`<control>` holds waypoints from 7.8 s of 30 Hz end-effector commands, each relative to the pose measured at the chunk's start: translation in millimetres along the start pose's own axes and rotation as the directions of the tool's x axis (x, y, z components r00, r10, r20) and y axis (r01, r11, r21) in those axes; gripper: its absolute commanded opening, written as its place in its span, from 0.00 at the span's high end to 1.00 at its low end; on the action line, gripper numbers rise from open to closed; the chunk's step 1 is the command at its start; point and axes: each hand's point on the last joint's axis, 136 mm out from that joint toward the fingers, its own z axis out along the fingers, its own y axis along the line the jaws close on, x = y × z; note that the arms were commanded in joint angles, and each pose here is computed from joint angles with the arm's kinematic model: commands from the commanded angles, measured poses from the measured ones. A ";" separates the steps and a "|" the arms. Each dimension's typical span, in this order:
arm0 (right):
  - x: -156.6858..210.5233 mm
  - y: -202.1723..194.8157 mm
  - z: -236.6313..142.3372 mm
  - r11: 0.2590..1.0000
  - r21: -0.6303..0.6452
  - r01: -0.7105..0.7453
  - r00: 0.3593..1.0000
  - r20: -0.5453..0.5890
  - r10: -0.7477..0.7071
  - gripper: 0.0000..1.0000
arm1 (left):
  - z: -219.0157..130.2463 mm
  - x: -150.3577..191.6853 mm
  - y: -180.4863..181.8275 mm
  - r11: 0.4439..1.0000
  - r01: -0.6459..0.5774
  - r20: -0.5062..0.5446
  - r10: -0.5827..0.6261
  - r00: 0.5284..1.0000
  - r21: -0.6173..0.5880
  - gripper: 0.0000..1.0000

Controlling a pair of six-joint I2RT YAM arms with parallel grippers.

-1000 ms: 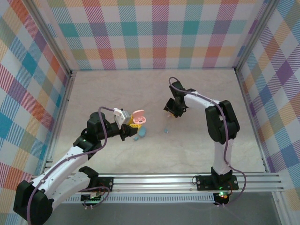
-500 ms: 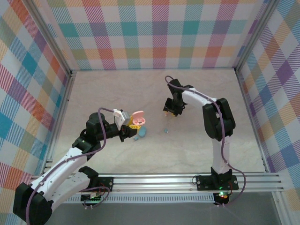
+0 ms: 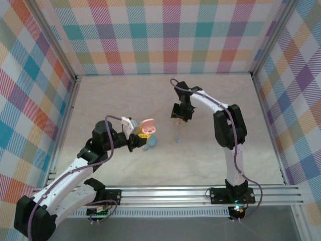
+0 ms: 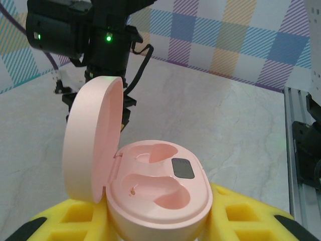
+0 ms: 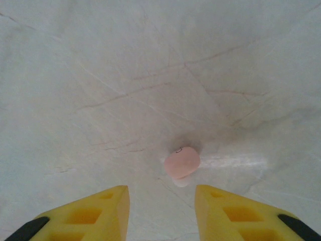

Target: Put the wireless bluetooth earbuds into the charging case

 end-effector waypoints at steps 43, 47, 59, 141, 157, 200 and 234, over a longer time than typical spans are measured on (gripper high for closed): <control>-1.4 4.9 10.1 0.950 0.188 0.248 0.969 -0.060 -0.241 0.77 | -5.2 -9.0 -4.5 0.999 -0.041 0.025 0.041 0.999 0.004 0.75; -3.9 7.7 9.0 0.949 0.176 0.262 0.965 -0.056 -0.256 0.79 | -5.2 -8.4 -4.5 0.999 -0.039 0.024 0.039 0.999 0.004 0.75; 4.6 39.2 -48.6 0.953 0.007 0.304 0.952 0.015 -0.304 0.81 | -4.2 -7.2 -3.8 0.999 -0.041 0.029 0.041 0.999 0.003 0.75; 205.4 135.4 -218.4 -0.074 -0.387 0.919 0.212 0.645 -0.734 0.78 | -17.5 -72.6 -25.3 0.993 0.012 0.187 -0.035 0.982 0.119 0.75; 196.0 139.6 -222.6 -0.044 -0.344 0.938 0.205 0.653 -0.729 0.67 | -17.3 -73.0 -26.8 0.992 0.009 0.189 -0.034 0.981 0.129 0.75; 175.8 149.3 -283.3 0.161 -0.349 0.923 0.370 0.697 -0.614 0.62 | -18.8 -64.3 -24.0 0.995 0.016 0.193 -0.035 0.981 0.099 0.75; 169.6 140.2 -231.8 0.306 -0.476 0.825 0.553 0.564 -0.613 0.55 | -18.1 -77.8 -18.8 0.997 -0.003 0.221 -0.013 0.975 0.075 0.75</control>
